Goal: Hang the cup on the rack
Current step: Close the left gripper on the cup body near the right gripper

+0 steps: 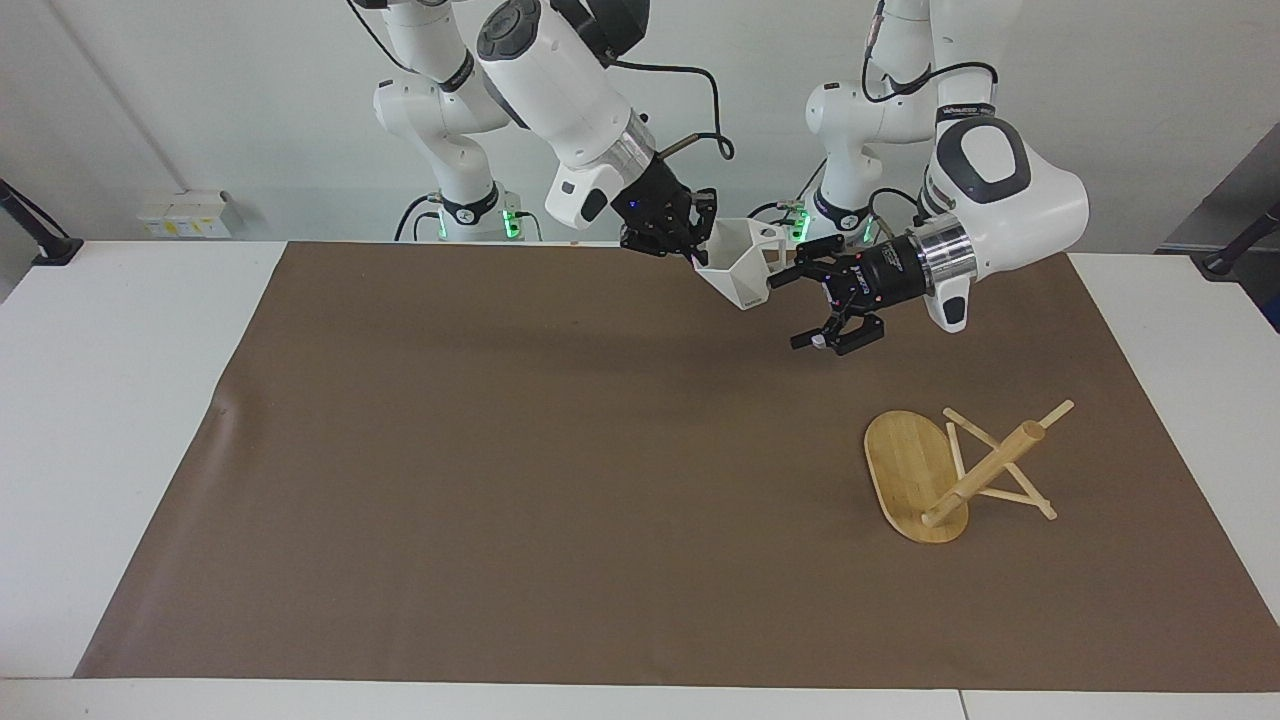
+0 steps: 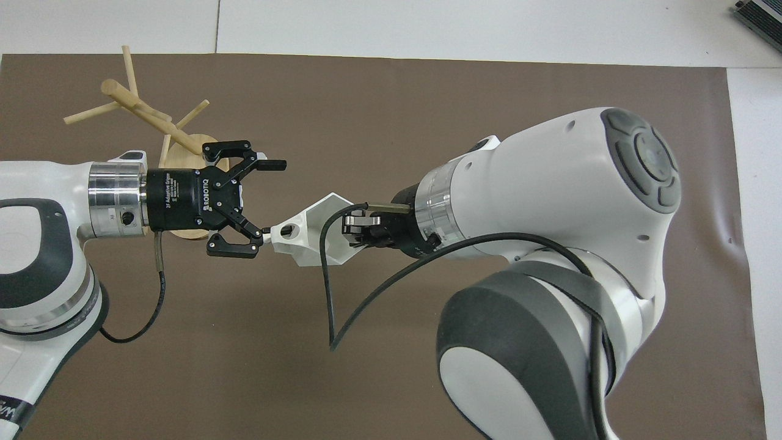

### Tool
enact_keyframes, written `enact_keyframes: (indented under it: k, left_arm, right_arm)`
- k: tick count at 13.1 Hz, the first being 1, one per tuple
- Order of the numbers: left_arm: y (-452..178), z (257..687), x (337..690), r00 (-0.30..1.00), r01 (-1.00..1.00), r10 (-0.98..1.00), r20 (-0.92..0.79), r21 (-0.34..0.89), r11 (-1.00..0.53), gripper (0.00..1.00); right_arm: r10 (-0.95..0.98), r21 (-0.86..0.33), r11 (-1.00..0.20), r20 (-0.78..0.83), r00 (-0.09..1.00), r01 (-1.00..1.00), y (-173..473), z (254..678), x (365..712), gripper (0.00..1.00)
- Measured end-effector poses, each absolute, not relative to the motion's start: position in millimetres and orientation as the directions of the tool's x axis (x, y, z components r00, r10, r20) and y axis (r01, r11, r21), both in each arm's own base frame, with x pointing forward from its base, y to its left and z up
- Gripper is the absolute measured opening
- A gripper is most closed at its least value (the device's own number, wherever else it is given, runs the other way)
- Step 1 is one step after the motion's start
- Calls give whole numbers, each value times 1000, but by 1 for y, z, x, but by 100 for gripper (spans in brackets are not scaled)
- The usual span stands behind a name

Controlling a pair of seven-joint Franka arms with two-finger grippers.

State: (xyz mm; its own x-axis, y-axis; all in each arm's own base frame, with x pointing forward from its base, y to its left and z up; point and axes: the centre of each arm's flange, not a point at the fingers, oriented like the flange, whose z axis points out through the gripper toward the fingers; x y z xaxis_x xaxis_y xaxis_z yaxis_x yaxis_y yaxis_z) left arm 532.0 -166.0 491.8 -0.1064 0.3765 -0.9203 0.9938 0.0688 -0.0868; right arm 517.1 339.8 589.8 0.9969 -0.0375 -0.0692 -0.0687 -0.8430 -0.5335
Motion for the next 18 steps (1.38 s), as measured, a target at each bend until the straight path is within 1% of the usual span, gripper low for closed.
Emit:
enact_keyframes:
  k: [2, 4, 6, 10, 18]
  left_arm:
    - [-157, 488, 529, -88, 996, 422, -902, -89, 17, 100]
    - [-133, 483, 526, -82, 994, 450, -889, -108, -32, 100]
    - [-121, 481, 524, -87, 991, 457, -885, -123, -49, 100]
    - [-131, 469, 512, -102, 986, 456, -884, -150, -71, 100]
    - [-142, 473, 508, -131, 986, 373, -918, -159, -43, 100]
  right_arm:
    - [-30, -530, -845, -75, 997, -65, 344, 587, 514, 7]
    - [-34, -532, -844, -70, 997, -66, 343, 587, 514, 7]
    - [-39, -534, -843, -66, 997, -69, 342, 587, 516, 7]
    - [-39, -534, -843, -66, 997, -69, 342, 587, 516, 7]
    - [-39, -534, -843, -66, 997, -69, 342, 587, 516, 7]
